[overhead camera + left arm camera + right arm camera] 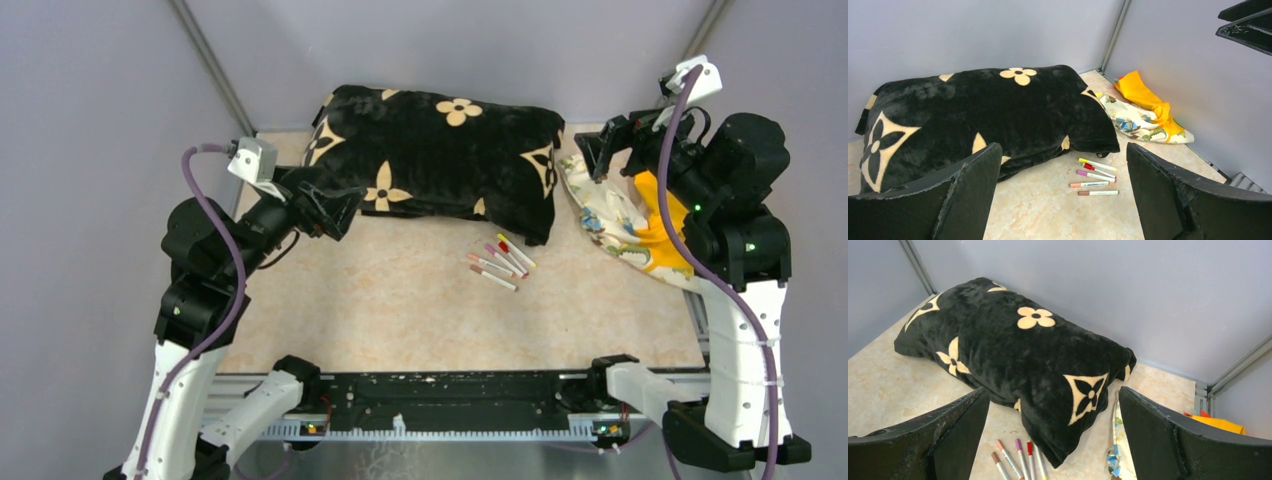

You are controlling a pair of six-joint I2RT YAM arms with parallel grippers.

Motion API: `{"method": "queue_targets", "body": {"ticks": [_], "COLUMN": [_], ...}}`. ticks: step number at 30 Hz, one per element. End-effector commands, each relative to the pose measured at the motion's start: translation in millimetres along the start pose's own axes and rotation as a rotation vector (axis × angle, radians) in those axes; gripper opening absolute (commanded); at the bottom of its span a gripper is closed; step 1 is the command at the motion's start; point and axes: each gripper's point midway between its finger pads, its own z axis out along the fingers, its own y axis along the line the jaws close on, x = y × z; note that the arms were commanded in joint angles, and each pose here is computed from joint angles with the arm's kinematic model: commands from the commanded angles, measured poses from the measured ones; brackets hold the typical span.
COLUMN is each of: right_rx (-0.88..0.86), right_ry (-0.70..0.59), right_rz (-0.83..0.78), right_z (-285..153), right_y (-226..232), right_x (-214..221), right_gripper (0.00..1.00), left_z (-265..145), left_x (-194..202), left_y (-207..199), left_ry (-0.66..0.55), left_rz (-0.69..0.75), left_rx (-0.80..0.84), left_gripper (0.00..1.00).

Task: Insert the pens into the pen caps
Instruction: Reset both arms

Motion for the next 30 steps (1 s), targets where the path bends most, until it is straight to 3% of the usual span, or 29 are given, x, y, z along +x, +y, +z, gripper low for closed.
{"method": "queue_targets", "body": {"ticks": [1, 30], "right_rx": [0.007, 0.015], "right_ry": [-0.046, -0.061], "right_rz": [-0.001, -0.005], "right_z": [-6.5, -13.6], "right_y": [0.8, 1.3], "right_x": [-11.7, -16.1], "right_gripper": [0.99, 0.99], "left_z": [-4.8, -12.0], "left_x": [-2.9, 3.0], "left_y": [-0.4, 0.0], "left_ry": [-0.023, -0.021], "left_rz": [0.025, 0.024], "left_rx": [0.004, -0.001], "left_gripper": [0.99, 0.99]}}
